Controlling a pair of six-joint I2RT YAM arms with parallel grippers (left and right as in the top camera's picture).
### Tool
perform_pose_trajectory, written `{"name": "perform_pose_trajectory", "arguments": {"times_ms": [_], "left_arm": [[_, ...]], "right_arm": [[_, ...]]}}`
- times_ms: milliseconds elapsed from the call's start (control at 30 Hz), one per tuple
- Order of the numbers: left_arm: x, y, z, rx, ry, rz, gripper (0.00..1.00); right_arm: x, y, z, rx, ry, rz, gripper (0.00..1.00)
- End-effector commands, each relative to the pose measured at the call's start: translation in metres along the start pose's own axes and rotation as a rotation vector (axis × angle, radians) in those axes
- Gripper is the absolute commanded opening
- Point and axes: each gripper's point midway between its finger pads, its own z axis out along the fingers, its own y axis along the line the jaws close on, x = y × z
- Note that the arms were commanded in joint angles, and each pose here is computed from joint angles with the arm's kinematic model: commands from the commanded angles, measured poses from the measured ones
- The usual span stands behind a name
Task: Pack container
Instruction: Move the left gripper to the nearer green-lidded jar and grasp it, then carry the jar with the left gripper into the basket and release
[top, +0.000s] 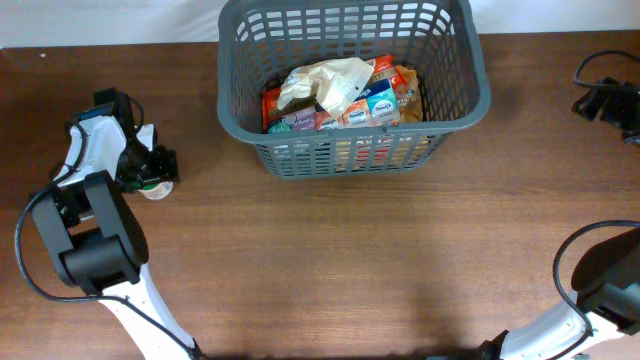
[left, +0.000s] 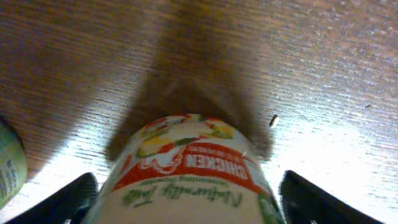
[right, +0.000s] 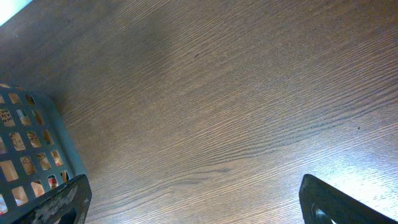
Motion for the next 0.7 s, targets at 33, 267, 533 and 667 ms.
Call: {"name": "perform_pose_trajectory", "arguments": {"times_ms": [33,267,533,667], "left_arm": [[0.006,0.000,0.006,0.014,0.032,-0.007,0.61],[-0.003,0.001,-0.007,0.013,0.011,-0.007,0.48],[-0.020,0.003,-0.054,0.010,-0.018,-0.008,0.41],[-0.028,0.003,-0.094,0.012,-0.052,-0.007,0.06]], "right_arm": [[0.000,0.004,-0.005,-0.009,-0.012,0.003,0.99],[-0.001,0.004,-0.005,-0.009,-0.012,0.003,0.99],[-0.001,0.004,-0.005,-0.009,-0.012,0.003,0.99],[-0.001,0.004,-0.005,-0.009,-0.012,0.003,0.99]]}}
